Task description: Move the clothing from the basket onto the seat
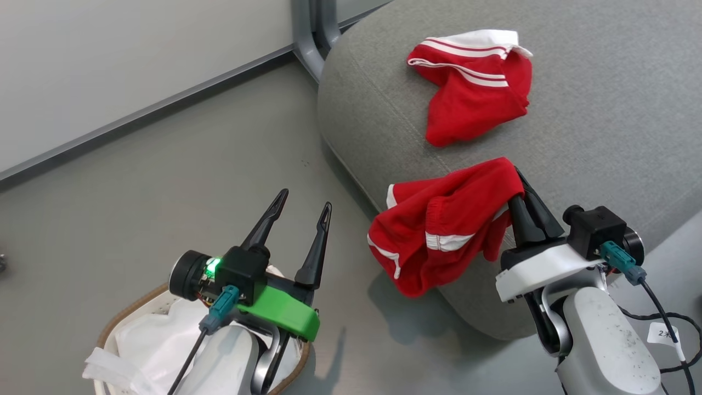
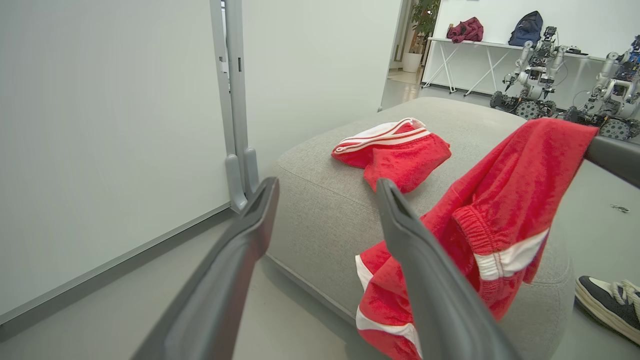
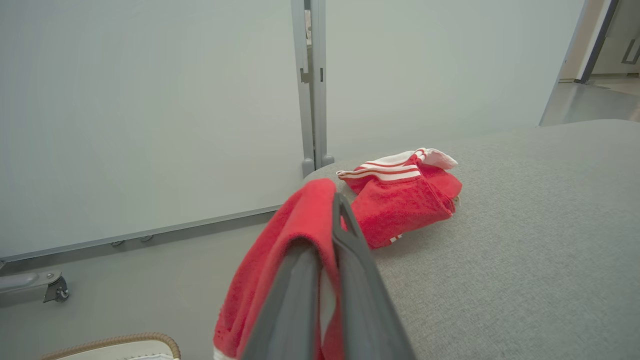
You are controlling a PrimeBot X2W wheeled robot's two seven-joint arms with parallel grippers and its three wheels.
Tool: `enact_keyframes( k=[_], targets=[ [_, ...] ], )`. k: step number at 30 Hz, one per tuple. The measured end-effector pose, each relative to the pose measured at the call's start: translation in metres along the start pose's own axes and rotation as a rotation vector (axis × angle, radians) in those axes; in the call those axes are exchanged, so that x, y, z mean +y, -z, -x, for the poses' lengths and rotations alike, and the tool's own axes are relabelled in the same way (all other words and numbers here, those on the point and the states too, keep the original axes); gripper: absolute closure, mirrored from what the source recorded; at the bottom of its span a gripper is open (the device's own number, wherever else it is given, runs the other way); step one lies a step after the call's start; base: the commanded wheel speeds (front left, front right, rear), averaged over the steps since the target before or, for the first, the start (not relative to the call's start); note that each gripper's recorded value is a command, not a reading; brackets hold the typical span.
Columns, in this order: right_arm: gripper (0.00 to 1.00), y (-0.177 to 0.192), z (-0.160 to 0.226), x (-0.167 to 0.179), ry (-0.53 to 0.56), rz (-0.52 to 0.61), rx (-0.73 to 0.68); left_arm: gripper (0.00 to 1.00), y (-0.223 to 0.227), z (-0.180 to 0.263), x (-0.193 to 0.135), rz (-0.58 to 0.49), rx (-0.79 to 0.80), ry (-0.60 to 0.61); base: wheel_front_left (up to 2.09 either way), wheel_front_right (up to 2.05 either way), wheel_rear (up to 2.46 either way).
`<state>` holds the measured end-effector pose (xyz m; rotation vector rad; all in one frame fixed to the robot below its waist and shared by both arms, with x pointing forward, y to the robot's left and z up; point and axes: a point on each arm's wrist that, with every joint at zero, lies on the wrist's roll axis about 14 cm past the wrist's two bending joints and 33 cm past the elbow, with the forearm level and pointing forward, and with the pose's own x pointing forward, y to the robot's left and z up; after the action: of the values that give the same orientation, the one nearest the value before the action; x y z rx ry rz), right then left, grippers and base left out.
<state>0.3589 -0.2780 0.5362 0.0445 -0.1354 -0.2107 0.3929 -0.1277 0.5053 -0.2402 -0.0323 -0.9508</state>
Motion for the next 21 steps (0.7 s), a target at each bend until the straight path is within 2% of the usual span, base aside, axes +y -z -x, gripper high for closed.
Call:
enact_keyframes(
  k=[4, 6, 10, 15, 21],
  targets=[
    [1.00, -0.001, 0.005, -0.015, 0.039, 0.034, 0.008, 0.00, 0.013, -0.007, -0.010, 0.020, 0.026, 0.038, 0.00, 0.00, 0.00],
    [1.00, -0.010, -0.004, -0.016, 0.034, 0.075, -0.013, 0.00, 0.023, -0.008, -0.009, 0.035, 0.048, 0.042, 0.00, 0.00, 0.00],
    [1.00, -0.046, -0.039, -0.007, -0.011, 0.160, -0.114, 0.00, 0.040, -0.006, -0.005, 0.053, 0.088, 0.040, 0.00, 0.00, 0.00],
    [1.00, -0.097, -0.087, 0.022, -0.123, 0.274, -0.253, 0.00, 0.060, 0.003, 0.009, 0.061, 0.136, 0.019, 0.00, 0.00, 0.00],
    [1.00, -0.143, -0.128, 0.011, -0.127, 0.421, -0.350, 0.00, 0.068, 0.009, 0.028, 0.065, 0.151, -0.022, 0.00, 0.00, 0.00]
  ],
)
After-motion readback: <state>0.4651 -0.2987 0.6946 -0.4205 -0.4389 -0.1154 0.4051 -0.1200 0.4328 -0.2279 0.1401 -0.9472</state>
